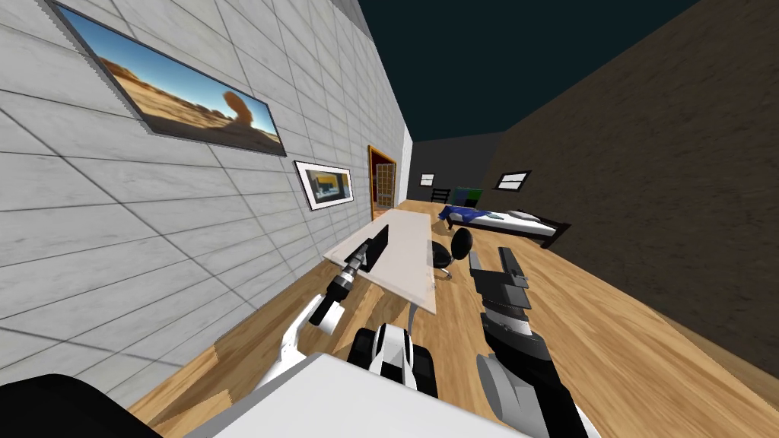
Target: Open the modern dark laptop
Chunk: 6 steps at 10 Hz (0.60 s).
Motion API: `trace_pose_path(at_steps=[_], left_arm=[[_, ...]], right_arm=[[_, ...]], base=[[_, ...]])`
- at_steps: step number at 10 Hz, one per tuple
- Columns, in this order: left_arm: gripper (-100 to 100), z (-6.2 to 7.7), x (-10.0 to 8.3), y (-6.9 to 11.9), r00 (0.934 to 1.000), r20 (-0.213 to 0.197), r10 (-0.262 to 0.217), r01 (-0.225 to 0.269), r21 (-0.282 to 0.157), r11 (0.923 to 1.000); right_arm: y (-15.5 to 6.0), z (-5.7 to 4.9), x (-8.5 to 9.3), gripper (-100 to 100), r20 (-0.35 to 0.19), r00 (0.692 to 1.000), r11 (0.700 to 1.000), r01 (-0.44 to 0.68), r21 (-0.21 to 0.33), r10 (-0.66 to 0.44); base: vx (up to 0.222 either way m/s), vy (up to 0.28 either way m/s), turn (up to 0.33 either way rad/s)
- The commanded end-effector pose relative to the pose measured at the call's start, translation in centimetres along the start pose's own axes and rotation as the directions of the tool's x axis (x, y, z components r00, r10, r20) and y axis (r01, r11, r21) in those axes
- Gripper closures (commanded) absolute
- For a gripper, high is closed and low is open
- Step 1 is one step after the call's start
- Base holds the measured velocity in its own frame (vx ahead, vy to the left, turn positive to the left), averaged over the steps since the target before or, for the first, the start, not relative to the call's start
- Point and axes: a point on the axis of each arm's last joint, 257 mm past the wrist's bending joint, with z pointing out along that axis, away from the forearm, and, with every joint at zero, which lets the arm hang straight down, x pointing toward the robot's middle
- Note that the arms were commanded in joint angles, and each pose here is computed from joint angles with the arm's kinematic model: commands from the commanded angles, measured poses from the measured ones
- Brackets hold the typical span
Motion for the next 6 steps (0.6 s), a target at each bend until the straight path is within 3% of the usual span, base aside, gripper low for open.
trace_pose_path(at_steps=[1, 2, 5, 6], left_arm=[[-100, -0.3, 0.8, 3.2, 0.9981, -0.041, 0.046, -0.049, -0.074, 0.9961], [-100, -0.4, 0.9, 4.1, 0.997, -0.052, 0.057, -0.061, -0.093, 0.9938], [-100, -0.9, 1.4, 7.8, 0.9896, -0.099, 0.104, -0.121, -0.175, 0.9771], [-100, -0.7, 1.3, 7.2, 0.9914, -0.09, 0.095, -0.109, -0.159, 0.9814]], right_arm=[[0.0, 0.0, 0.0, 0, 0.0, 1.0, 1.0, 0.0, 0.0, 0.0], [0.0, 0.0, 0.0, 0, 0.0, 1.0, 1.0, 0.0, 0.0, 0.0], [0.0, 0.0, 0.0, 0, 0.0, 1.0, 1.0, 0.0, 0.0, 0.0], [0.0, 0.0, 0.0, 0, 0.0, 1.0, 1.0, 0.0, 0.0, 0.0]], base=[[0.027, 0.048, -0.079], [0.023, 0.041, -0.053], [0.029, 0.05, -0.088], [0.011, 0.023, -0.009]])
